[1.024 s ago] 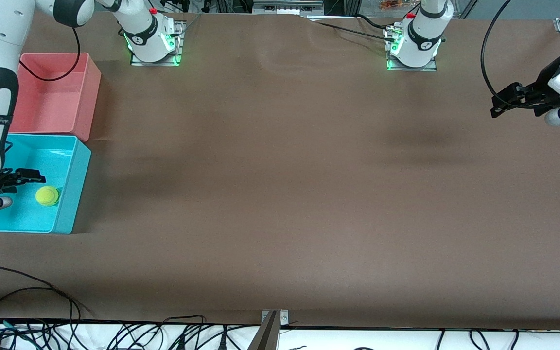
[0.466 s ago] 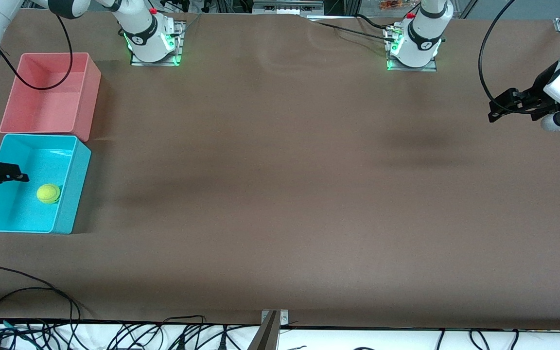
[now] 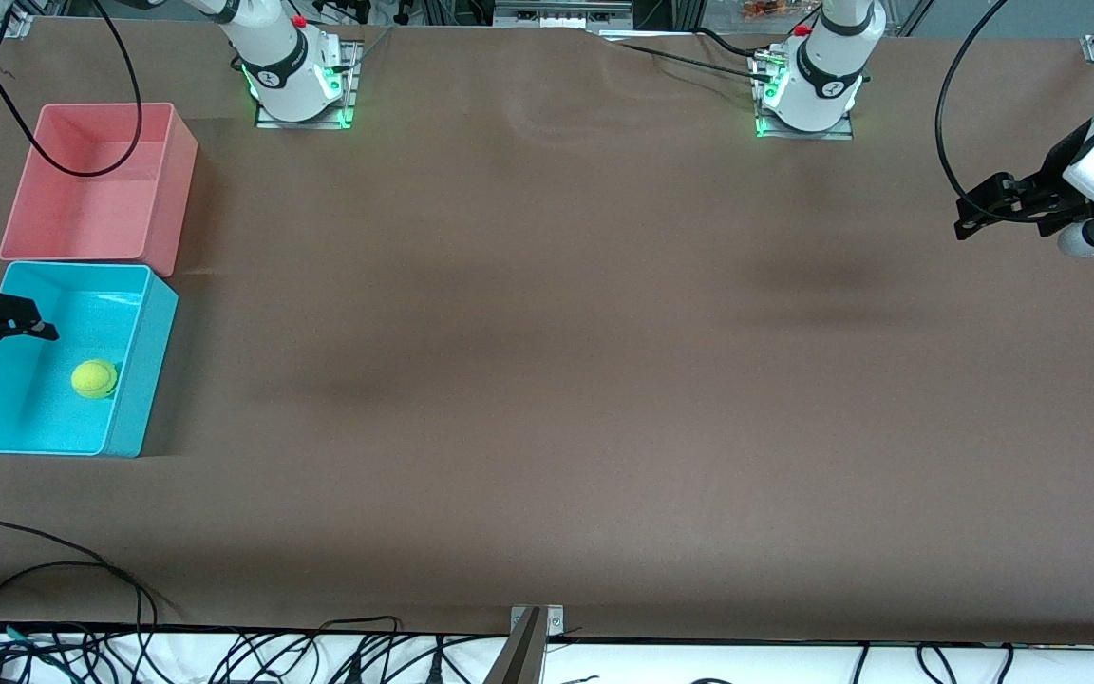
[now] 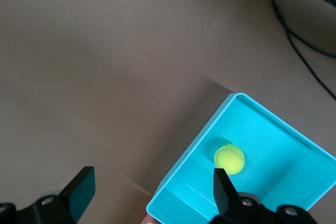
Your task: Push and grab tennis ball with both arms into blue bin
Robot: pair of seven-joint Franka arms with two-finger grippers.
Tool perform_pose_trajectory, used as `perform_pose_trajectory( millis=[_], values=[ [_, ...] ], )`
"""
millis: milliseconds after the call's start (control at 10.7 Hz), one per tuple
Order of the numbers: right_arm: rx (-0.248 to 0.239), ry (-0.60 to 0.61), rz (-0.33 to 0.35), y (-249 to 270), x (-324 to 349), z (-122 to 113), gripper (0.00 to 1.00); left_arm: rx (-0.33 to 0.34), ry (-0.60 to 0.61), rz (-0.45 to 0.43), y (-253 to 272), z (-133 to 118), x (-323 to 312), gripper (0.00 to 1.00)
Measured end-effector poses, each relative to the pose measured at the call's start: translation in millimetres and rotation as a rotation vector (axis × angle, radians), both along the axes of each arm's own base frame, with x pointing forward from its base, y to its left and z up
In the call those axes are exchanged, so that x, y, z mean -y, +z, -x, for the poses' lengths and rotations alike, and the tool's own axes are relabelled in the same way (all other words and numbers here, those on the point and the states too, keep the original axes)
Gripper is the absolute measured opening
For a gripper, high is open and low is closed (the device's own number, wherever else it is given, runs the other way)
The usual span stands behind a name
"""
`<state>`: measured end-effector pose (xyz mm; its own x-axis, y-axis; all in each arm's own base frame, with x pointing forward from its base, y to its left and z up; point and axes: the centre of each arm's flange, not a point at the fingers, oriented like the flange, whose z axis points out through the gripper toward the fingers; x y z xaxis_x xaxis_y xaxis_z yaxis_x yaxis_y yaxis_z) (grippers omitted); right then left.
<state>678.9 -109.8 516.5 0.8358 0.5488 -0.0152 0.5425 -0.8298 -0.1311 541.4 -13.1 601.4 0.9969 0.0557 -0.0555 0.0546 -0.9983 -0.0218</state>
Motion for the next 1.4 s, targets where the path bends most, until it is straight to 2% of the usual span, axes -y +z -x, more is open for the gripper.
perform_pose_trajectory(
  millis=[279,559,745,838,931,1024,1303,1397],
  values=[
    [0.019,-0.041,-0.033,52,-33,19,1.0,0.003,-0.002,0.0,0,0,1,1.0],
    [0.016,-0.162,0.009,99,-104,42,1.0,0.004,-0.003,0.0,1,0,1,1.0],
    [-0.029,-0.302,0.03,86,-117,45,1.0,0.004,-0.002,0.0,1,0,1,1.0],
    [-0.038,-0.356,0.069,68,-110,43,1.0,0.004,-0.002,0.0,1,0,1,1.0],
    [-0.027,-0.384,0.13,50,-101,41,1.0,0.004,-0.001,0.0,1,0,1,1.0],
    [-0.025,-0.416,0.16,36,-93,44,1.0,0.006,-0.001,0.0,1,0,1,1.0],
    [-0.061,-0.455,0.149,17,-79,68,1.0,0.008,-0.001,0.0,1,0,1,1.0],
    [-0.057,-0.473,0.141,17,-85,75,1.0,0.008,-0.001,0.0,1,0,0,1.0]
  ],
)
